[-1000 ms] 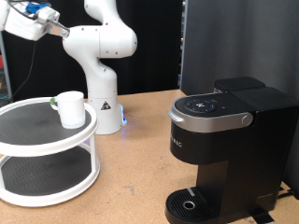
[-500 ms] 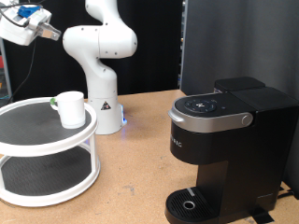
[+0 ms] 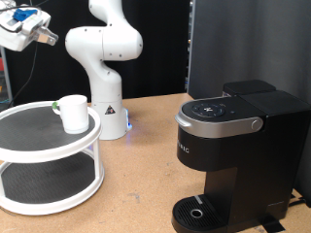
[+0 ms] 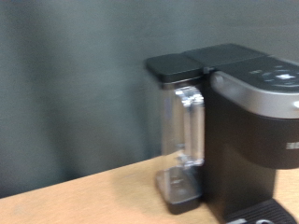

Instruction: Make a cup of coffee with the keurig machine

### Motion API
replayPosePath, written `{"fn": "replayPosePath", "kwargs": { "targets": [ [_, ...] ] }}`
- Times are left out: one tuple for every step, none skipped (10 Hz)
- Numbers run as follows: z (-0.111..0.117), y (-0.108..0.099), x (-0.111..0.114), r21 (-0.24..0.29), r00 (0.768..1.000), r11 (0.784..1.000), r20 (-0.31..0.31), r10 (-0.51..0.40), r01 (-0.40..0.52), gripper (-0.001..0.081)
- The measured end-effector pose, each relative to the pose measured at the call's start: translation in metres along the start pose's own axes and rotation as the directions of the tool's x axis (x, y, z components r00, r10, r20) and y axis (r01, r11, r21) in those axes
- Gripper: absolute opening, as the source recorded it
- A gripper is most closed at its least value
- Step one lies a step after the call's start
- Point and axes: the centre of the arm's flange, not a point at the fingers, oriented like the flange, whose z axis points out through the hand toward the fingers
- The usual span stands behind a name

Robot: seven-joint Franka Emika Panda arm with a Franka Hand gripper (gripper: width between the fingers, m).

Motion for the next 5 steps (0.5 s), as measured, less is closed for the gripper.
{"fn": "replayPosePath", "kwargs": {
  "targets": [
    [0.001,0.005,0.0,-0.02,0.999,1.0,-0.037,0.01,-0.011,0.0007],
    [0.002,0.009,-0.002,-0.037,0.998,0.999,-0.061,0.018,-0.02,0.0007],
    [0.004,0.014,-0.004,-0.059,0.996,0.998,-0.082,0.026,-0.031,0.0007],
    [0.007,0.02,-0.005,-0.081,0.994,0.996,-0.1,0.033,-0.041,0.0007],
    [0.01,0.025,-0.007,-0.102,0.992,0.994,-0.119,0.033,-0.046,0.0007]
  ]
}}
